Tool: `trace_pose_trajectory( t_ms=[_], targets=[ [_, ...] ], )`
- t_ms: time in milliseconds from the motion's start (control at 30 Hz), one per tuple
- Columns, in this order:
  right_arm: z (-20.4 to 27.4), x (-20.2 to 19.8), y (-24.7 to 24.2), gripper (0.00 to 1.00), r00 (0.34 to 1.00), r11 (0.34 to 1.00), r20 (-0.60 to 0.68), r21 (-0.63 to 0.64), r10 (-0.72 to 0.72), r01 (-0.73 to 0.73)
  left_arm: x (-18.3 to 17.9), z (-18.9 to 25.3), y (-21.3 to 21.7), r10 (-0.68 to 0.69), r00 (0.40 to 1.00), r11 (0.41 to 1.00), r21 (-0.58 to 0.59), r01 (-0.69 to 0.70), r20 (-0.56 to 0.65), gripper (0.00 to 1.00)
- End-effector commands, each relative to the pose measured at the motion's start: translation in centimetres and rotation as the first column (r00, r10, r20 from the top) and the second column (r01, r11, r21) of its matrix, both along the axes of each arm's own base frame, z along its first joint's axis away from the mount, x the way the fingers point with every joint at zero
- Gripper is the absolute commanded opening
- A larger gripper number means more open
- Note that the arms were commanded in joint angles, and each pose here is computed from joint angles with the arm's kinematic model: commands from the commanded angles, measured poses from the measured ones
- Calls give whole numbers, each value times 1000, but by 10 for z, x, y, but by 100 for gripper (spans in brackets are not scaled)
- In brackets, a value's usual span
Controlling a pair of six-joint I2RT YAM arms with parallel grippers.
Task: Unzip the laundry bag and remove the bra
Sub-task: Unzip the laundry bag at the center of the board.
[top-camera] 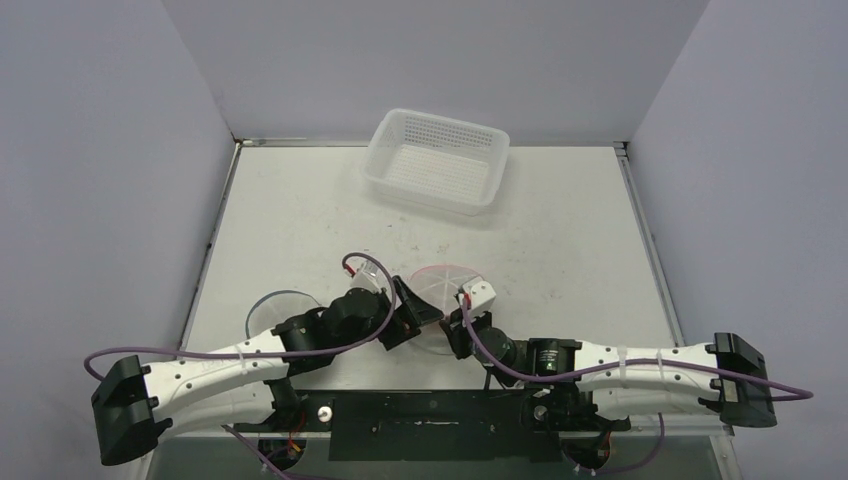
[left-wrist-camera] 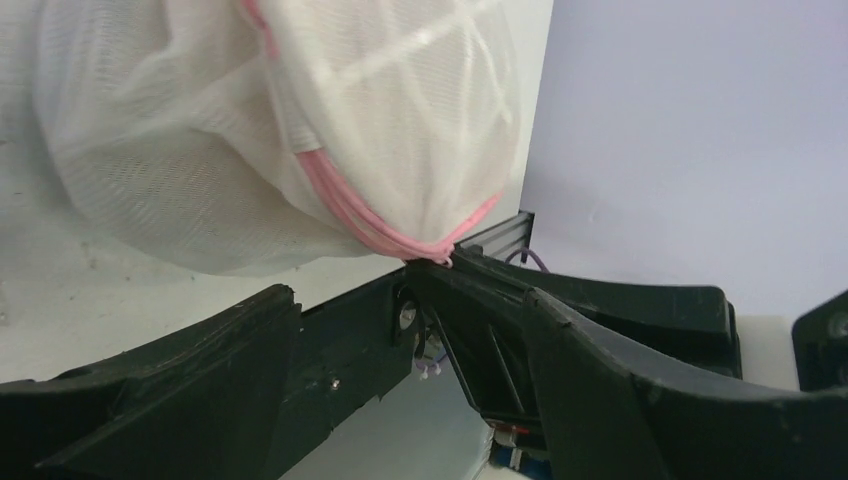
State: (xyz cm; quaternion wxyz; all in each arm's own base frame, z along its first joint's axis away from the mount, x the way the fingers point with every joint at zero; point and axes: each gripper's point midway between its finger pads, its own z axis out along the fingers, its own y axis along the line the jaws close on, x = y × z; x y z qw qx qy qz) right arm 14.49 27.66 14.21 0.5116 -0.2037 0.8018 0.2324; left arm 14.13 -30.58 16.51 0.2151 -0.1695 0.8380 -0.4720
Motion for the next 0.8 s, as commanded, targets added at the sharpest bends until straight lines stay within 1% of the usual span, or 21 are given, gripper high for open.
trace_pose_trajectory(
  t_ms=[0, 133, 300, 500, 633, 700, 733, 767],
  targets=[
    [16, -4, 20, 5, 999, 996, 17, 73, 49, -50, 13, -4, 15, 140, 990, 990, -12, -140, -17, 77],
    [14, -8, 25, 5, 997, 993, 12, 90, 78, -79, 25, -10, 16, 192, 981, 981, 19, -192, -6, 67],
    [14, -13, 30, 5, 994, 989, 5, 98, 106, -106, 36, -11, 6, 202, 979, 979, 24, -202, -8, 54],
    [12, -14, 27, 5, 995, 991, 5, 83, 103, -103, 44, -11, 11, 230, 973, 973, 25, -230, 3, 31],
    [9, -14, 19, 5, 996, 993, 1, 72, 91, -91, 48, -8, 18, 248, 969, 968, 17, -249, 11, 19],
    [8, -13, 14, 5, 997, 995, -1, 64, 80, -80, 49, -7, 21, 253, 967, 967, 18, -253, 16, 8],
    [8, -12, 12, 5, 997, 995, 0, 62, 74, -73, 50, -7, 23, 253, 967, 967, 18, -254, 19, 6],
    [8, -12, 9, 5, 998, 996, 2, 56, 65, -65, 51, -7, 23, 252, 968, 968, 18, -252, 20, 0]
  ],
)
